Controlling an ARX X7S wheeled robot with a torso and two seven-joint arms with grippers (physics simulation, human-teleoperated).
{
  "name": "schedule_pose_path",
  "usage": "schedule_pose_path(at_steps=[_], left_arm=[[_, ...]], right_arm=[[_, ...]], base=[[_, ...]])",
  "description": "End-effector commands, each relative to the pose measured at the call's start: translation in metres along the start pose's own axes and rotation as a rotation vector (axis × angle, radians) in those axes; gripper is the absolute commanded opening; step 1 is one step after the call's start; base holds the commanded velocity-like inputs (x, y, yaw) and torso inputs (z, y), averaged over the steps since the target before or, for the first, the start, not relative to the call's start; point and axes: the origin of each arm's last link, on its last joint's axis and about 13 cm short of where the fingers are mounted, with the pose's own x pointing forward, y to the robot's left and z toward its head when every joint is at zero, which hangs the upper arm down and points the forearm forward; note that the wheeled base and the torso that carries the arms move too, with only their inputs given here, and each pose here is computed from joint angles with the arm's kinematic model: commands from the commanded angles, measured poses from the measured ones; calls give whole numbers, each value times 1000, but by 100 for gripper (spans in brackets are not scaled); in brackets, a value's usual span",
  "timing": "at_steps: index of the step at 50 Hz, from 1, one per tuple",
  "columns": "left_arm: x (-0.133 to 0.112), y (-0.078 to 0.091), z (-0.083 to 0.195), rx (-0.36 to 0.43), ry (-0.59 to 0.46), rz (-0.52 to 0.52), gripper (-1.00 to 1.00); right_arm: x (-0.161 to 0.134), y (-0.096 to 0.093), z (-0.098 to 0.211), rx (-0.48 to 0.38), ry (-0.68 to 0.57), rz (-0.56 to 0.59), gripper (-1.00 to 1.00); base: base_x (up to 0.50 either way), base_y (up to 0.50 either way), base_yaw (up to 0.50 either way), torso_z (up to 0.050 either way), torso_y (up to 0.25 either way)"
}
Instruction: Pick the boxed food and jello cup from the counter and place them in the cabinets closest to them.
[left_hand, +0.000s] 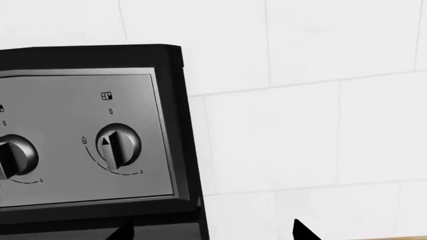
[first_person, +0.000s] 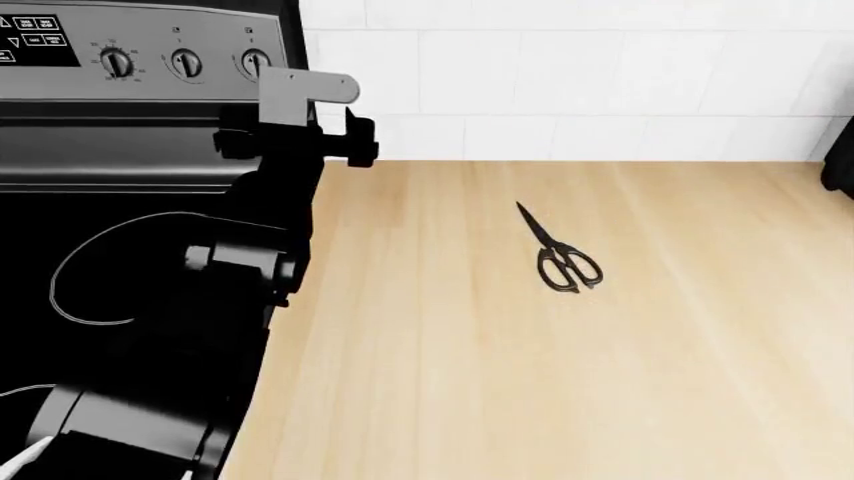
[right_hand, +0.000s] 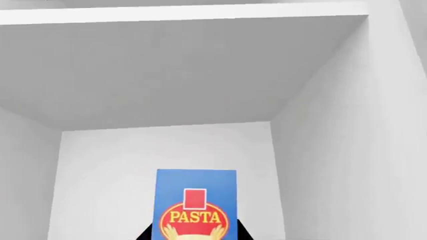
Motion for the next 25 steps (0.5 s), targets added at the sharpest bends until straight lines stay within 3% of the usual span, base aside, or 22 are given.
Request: schedule_pose_path(at_steps=[1, 25], left_arm=[[0, 0, 0, 6, -2, 2, 100], [0, 0, -1, 10, -6, -3, 100]], right_arm=[[3, -3, -93, -120, 434, 15, 100], [-4, 5, -81, -129, 363, 96, 100]], base=[[0, 0, 0, 0, 0], [2, 0, 0, 0, 0]])
